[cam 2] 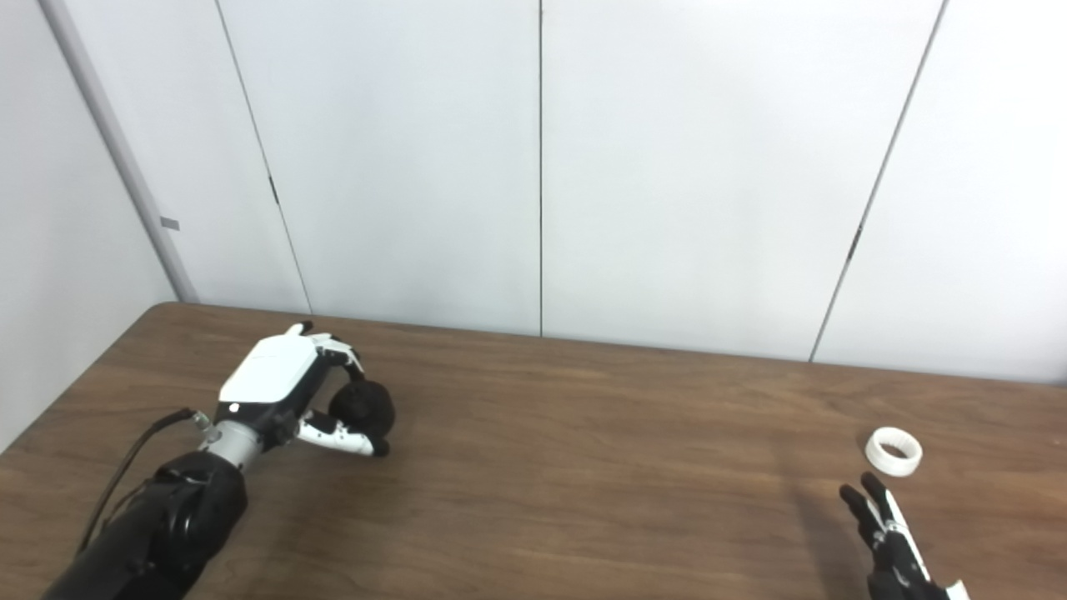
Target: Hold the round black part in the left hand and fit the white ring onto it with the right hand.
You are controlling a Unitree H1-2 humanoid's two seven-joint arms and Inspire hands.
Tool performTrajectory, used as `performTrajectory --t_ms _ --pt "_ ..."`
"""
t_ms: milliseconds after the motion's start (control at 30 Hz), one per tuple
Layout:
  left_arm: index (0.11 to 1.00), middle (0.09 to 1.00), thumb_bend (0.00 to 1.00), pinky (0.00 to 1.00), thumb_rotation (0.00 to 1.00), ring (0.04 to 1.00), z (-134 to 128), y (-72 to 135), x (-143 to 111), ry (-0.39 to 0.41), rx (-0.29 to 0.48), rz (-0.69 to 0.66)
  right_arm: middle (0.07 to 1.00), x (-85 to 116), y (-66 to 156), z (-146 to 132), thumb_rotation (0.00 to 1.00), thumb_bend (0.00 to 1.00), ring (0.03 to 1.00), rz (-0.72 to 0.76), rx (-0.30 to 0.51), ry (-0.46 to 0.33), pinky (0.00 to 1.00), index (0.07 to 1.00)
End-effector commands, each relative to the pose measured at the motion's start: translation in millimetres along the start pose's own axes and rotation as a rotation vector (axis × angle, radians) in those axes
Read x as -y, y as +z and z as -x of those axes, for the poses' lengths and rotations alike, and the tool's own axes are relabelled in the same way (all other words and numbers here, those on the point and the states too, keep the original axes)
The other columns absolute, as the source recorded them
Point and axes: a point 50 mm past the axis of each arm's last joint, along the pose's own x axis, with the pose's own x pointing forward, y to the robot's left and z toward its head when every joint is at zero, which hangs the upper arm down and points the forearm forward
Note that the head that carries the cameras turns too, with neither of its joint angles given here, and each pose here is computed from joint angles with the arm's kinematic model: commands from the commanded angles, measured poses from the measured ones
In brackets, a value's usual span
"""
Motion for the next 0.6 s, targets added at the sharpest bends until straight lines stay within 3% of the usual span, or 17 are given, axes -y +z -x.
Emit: performTrajectory --t_ms 0,233,567 --pt "0.483 0.775 0.52 1.0 0.05 0.889 -5 17 -20 0.065 0.07 -0.02 0.932 -21 -11 9 0.96 0.65 0.966 -0.049 -0.052 -0.012 1.0 0.969" --pt "0.483 0.774 0.52 1.0 0.05 0.897 9 59 -11 0.034 0.174 0.01 0.937 -31 -2 4 0.95 0.61 0.968 -0.054 -0.043 -0.012 1.0 0.971" --pt "0.482 0.776 0.53 1.0 0.05 0.915 28 105 8 0.007 0.253 0.037 0.936 -42 12 -5 0.96 0.63 0.984 -0.043 -0.039 -0.018 1.0 0.969"
